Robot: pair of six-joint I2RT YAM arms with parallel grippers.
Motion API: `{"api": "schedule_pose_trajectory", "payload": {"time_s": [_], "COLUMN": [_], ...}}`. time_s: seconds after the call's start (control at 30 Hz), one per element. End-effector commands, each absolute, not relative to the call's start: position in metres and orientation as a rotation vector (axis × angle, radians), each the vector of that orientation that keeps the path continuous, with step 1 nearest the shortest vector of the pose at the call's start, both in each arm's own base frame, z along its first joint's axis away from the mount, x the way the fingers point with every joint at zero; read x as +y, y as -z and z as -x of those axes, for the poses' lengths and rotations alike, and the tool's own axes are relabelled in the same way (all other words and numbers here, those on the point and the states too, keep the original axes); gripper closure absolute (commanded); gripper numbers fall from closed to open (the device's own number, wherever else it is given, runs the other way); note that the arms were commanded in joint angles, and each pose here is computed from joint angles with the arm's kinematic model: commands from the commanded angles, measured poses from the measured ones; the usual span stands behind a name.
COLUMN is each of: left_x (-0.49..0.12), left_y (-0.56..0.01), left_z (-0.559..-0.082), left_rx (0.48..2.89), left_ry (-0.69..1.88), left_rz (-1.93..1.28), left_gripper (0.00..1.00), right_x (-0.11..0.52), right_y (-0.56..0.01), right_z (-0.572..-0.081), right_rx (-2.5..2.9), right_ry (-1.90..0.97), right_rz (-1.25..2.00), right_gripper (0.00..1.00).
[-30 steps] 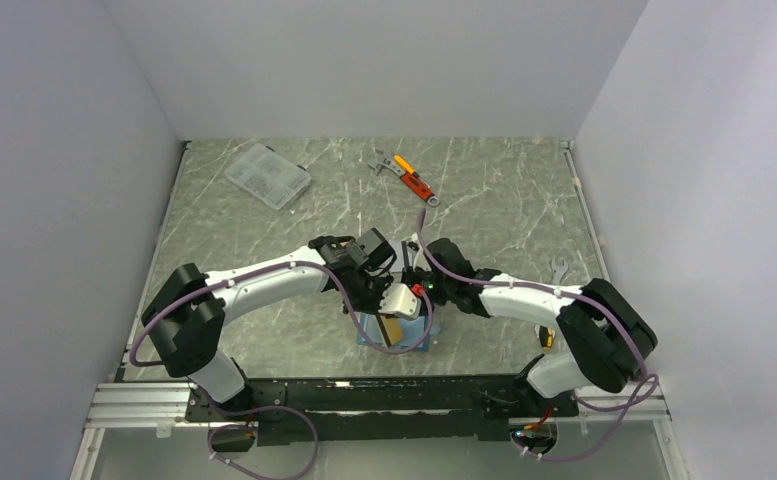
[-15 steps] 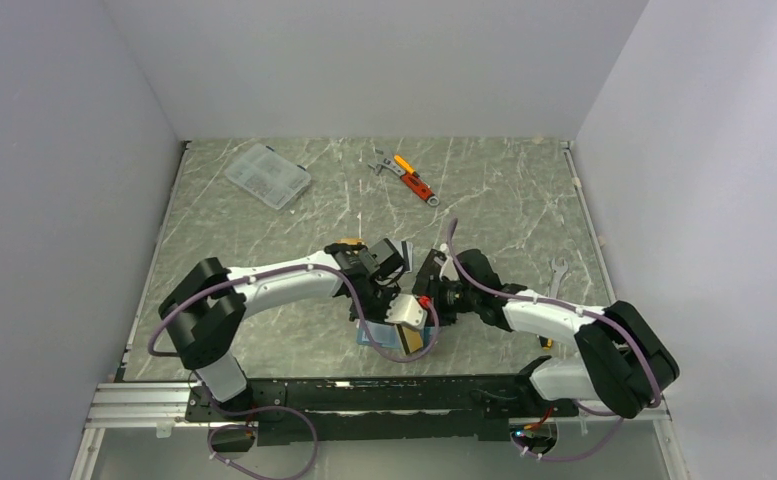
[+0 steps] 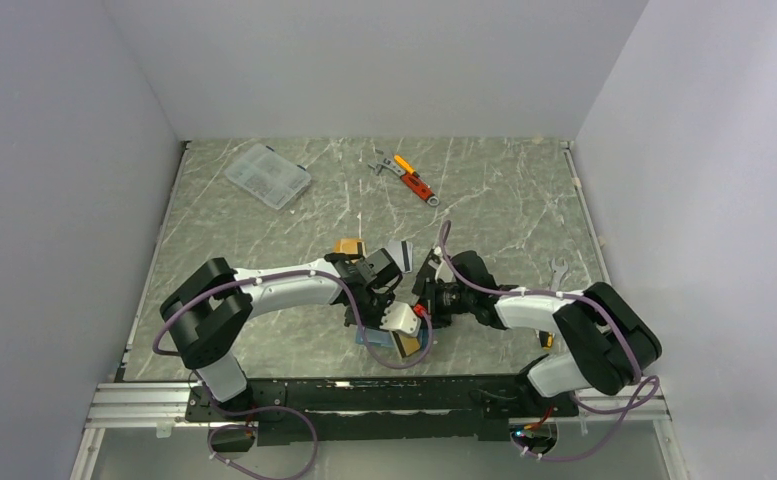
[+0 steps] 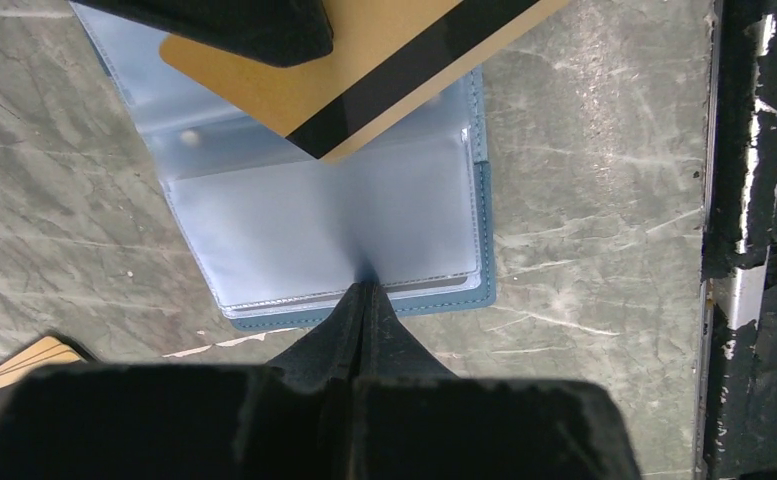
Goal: Put the credit cards into the card holder
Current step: Insert the credit card into the card holder.
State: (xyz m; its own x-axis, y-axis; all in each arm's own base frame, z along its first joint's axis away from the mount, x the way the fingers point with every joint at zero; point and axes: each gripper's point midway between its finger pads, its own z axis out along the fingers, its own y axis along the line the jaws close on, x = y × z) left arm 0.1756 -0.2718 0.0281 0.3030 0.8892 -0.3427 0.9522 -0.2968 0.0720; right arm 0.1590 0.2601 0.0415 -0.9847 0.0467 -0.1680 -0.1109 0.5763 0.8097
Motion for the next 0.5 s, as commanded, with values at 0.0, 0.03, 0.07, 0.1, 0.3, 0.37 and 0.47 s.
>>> {"api": "schedule_pose_trajectory", "payload": {"time_s": [0.0,0.03,0.07,0.1,0.3,0.37,0.47], "left_x": [-0.268,-0.268,-0.268,-0.268,-0.266,-0.265,-0.26], "left_y": [-0.026,-0.026,-0.026,-0.026,-0.041,-0.046,-0.044], "left_z": [-0.172,-0.172,-0.172,-0.172,-0.172,-0.173,-0.173], "left_rx": [1.689,1.694,1.695,1.696,1.685,1.677,1.669], "left_ry": [0.342,0.34,0.34,0.34,0.337,0.326,0.308], "left_rz": [-2.317,-2.319,-2.318,-2.318,-2.308,-2.307,-2.326], "left_gripper": [0.98,0.98,0.98,0.98,0.97,0.97,0.97], "right_x": [0.268,0.268,0.268,0.269,0.266,0.264,0.259], "right_y": [-0.049,-0.048,-0.048,-0.046,-0.037,-0.033,-0.029], "right_z": [-0.169,-0.17,-0.17,-0.17,-0.172,-0.174,-0.178], "right_rx": [2.563,2.562,2.56,2.563,2.57,2.576,2.575], "right_ry": [-1.414,-1.416,-1.419,-1.419,-1.408,-1.387,-1.35], "right_rz": [0.095,0.097,0.099,0.1,0.072,0.059,0.039], "right_gripper": [1.0,1.0,1.0,1.0,1.0,1.0,1.0]}}
